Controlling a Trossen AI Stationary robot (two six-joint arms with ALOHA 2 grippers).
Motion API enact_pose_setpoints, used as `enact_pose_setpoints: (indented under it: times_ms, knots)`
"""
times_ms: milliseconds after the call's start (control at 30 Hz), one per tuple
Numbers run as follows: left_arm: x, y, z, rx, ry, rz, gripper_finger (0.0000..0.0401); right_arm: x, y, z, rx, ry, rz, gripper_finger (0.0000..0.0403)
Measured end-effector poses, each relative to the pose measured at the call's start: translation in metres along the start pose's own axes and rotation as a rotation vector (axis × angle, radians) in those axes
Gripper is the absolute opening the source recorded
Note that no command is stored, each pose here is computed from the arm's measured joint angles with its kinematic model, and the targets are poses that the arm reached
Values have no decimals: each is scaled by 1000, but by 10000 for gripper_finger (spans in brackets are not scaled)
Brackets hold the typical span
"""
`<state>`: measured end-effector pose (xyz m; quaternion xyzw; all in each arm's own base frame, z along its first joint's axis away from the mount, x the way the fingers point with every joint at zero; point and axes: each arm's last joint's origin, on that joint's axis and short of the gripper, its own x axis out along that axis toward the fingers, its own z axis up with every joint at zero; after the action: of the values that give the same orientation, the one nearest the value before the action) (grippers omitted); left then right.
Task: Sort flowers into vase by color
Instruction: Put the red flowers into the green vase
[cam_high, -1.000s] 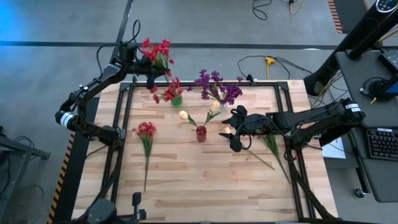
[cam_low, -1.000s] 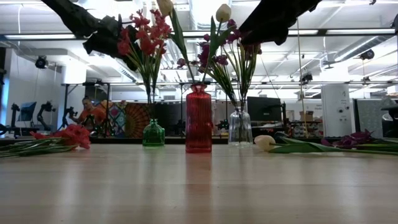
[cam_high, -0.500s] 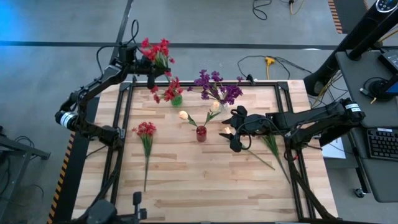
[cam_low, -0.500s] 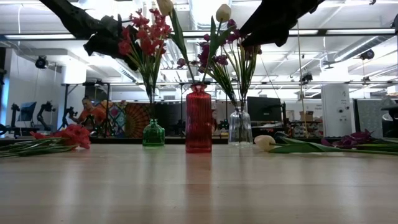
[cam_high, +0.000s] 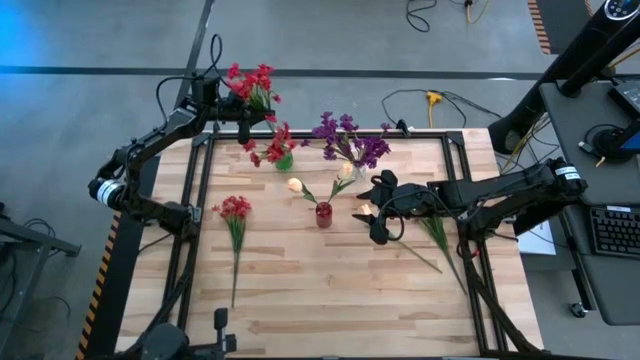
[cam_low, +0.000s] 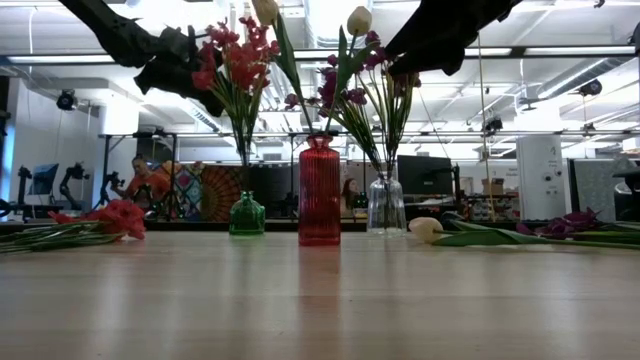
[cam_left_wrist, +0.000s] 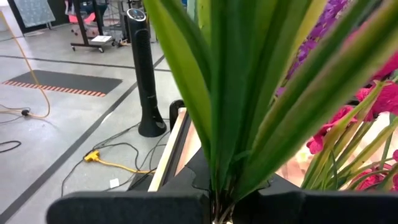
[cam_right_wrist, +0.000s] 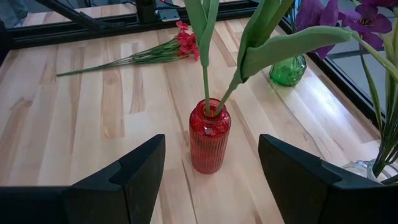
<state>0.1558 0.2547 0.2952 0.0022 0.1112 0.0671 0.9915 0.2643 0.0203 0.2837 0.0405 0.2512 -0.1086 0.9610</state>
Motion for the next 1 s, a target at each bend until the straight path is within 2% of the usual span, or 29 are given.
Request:
enact_pose_setpoints:
  times_ms: [1000]
  knots:
    - [0,-1,-3,18,23,-6,2,0,0,0,0,0,0,251]
